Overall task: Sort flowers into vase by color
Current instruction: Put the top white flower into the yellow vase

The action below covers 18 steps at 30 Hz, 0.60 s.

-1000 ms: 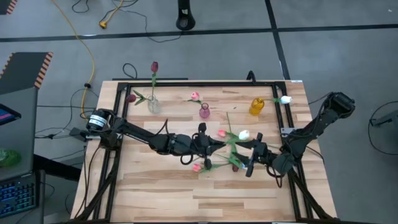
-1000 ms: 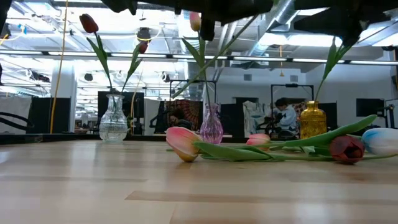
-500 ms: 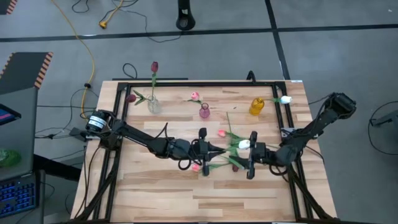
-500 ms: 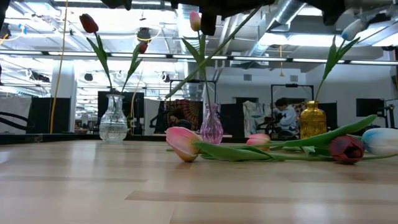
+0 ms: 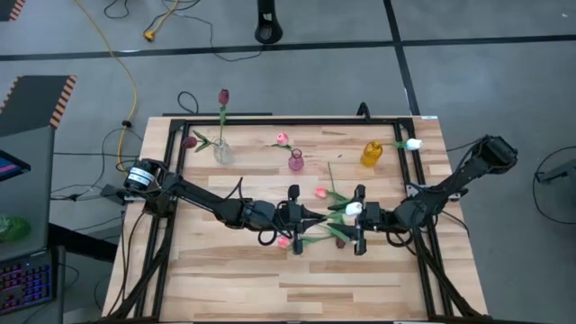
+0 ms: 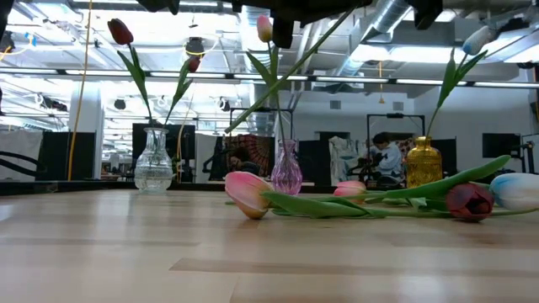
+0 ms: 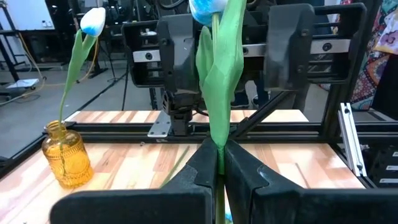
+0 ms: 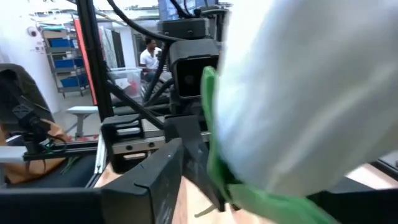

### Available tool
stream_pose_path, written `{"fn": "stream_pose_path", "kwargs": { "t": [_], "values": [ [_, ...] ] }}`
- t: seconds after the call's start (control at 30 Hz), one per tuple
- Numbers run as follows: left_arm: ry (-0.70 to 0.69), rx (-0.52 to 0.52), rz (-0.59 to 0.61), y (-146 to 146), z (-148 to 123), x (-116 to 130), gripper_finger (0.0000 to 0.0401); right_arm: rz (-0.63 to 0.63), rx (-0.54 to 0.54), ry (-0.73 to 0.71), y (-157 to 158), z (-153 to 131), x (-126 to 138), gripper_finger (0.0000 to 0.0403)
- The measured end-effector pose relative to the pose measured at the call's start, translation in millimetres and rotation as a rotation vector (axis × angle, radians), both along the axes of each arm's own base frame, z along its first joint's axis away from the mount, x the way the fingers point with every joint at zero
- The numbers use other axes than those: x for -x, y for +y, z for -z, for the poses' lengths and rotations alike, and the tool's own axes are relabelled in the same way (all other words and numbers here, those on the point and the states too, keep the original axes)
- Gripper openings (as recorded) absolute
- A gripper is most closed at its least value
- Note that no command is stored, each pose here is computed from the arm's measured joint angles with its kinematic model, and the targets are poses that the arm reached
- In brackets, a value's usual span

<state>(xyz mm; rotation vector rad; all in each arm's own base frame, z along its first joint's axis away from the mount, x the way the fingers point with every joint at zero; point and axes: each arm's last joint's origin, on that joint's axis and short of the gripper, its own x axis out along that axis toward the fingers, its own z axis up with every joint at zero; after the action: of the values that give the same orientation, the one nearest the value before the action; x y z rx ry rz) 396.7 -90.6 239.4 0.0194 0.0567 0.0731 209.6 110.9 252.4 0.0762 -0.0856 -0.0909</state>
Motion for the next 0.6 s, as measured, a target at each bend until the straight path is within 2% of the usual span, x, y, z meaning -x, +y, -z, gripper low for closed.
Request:
{"fn": "stream_pose_path", "kwargs": {
  "t": [0.4,0.6],
  "values": [
    [-0.001,0.02,-0.012,2.6,0.0,-0.5,0.0002,0.002,0.0,0.0,-0.2,0.0,-0.1,0.008],
    [-0.001,0.041,0.009,5.5,0.2,-1.5,0.0002,0.006,0.0,0.0,-0.3,0.0,-0.1,0.0036]
  ]
}}
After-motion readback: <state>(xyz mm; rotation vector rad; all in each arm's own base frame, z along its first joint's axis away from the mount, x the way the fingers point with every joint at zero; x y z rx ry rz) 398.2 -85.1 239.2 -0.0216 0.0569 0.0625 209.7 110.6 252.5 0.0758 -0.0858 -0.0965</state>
